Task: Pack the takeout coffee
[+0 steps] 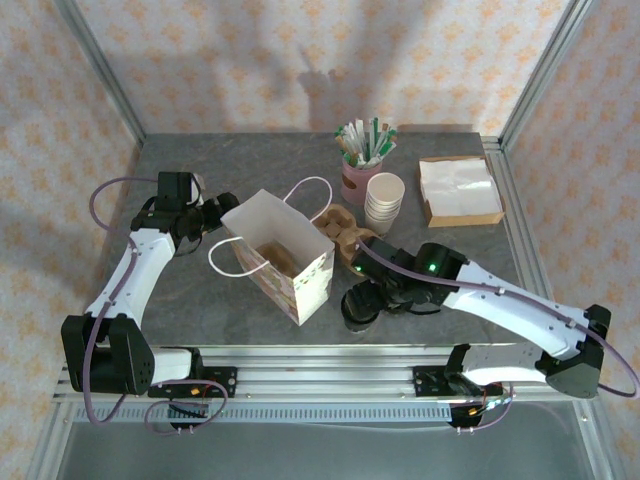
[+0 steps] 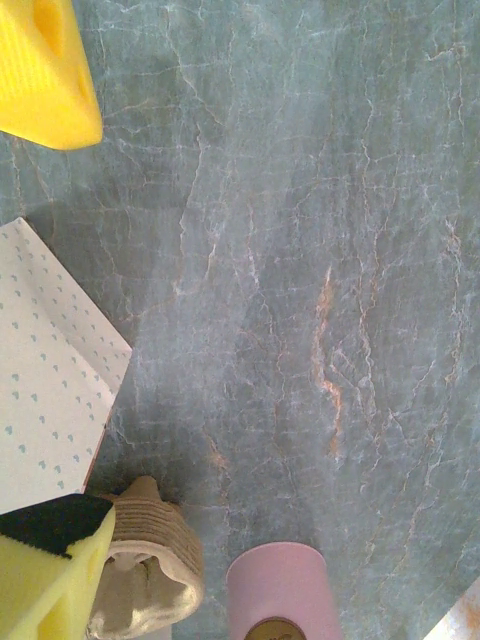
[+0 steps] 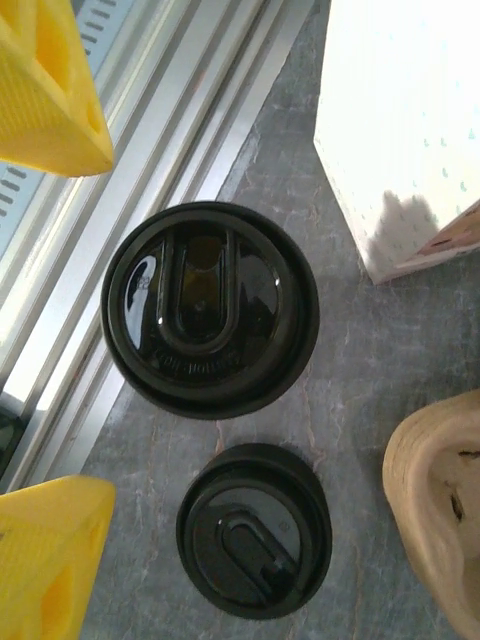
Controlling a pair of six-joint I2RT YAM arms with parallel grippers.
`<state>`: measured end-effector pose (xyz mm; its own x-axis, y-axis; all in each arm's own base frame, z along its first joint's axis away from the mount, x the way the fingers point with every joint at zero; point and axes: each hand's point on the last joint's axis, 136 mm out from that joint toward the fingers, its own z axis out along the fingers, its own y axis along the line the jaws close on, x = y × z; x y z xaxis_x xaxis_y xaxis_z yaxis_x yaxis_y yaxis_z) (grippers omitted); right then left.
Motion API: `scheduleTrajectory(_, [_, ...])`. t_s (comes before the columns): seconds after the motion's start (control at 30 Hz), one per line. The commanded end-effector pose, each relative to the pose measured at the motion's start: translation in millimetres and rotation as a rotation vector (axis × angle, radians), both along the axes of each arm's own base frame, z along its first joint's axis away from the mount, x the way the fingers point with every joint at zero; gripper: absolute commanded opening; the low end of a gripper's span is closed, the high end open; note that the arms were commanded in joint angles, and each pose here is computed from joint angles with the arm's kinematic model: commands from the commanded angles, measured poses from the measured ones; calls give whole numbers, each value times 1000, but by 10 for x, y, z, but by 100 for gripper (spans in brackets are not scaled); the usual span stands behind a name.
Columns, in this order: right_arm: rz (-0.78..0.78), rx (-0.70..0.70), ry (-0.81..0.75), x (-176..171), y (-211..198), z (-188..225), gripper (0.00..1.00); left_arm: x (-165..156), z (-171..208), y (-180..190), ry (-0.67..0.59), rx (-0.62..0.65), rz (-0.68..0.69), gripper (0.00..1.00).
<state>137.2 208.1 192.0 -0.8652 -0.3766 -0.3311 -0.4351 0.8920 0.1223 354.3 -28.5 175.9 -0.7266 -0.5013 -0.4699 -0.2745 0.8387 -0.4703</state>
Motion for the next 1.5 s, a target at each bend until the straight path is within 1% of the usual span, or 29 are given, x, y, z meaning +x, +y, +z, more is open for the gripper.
scheduleTrajectory(0.0, [-31,35,22,19,144,-78,77,-38,68,40,-12,27,-2,91])
scheduleTrajectory(0.07, [-46,22,32,31,160,-137,78,-36,68,40,-12,28,-4,91])
scheduleTrajectory(0.13, [-70,10,36,57,167,-191,80,-37,68,40,-12,28,-4,91])
scheduleTrajectory(0.33, [-86,-36,37,78,124,-325,81,-36,68,32,-13,21,-5,91])
scheduleTrajectory(0.47, [-83,-77,52,76,106,-433,82,-36,62,27,-11,21,-7,91])
scheduleTrajectory(0.8, [-71,-104,57,78,97,-548,83,-39,60,26,-11,21,-9,91])
scheduleTrajectory(1.07, [-68,-97,50,99,121,-600,81,-40,57,25,-11,19,-8,91])
scheduleTrajectory(1.27, [-61,-99,50,112,155,-610,76,-41,61,22,-12,18,-8,91])
scheduleTrajectory(1.47, [-56,-112,55,109,148,-649,75,-41,63,20,-13,17,-9,91])
